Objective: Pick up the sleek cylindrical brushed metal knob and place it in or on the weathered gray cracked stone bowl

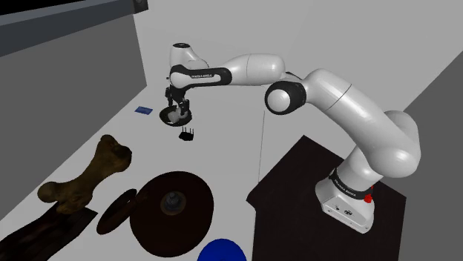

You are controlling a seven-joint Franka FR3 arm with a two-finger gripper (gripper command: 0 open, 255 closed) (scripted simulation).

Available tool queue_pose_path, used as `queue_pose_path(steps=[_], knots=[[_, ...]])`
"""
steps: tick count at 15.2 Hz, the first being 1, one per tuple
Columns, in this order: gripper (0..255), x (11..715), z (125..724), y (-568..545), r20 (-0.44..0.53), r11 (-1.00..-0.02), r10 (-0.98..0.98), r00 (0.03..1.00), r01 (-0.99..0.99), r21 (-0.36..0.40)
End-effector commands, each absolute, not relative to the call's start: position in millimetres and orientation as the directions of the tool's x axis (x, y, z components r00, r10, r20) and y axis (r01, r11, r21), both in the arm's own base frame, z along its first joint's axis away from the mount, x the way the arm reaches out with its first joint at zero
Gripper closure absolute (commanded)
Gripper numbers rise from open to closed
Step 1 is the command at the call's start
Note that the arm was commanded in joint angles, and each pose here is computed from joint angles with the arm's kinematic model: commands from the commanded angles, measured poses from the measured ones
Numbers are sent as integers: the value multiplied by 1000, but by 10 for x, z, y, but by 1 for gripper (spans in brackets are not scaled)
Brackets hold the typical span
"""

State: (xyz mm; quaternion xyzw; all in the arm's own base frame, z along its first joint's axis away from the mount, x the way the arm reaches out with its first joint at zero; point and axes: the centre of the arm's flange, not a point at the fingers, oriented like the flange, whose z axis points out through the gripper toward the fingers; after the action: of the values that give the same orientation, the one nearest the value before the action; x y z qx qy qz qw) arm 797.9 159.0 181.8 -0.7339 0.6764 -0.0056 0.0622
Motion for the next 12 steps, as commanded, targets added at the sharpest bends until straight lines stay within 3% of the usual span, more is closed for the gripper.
queue_pose_path(steps=[1,5,12], knots=[[0,7979,1818,1590,-76,-77,-993,85,-992,-99],[0,7933,2314,1548,-76,-77,-993,85,-992,-99],[0,7933,2314,1548,-76,-77,-993,85,-992,-99]])
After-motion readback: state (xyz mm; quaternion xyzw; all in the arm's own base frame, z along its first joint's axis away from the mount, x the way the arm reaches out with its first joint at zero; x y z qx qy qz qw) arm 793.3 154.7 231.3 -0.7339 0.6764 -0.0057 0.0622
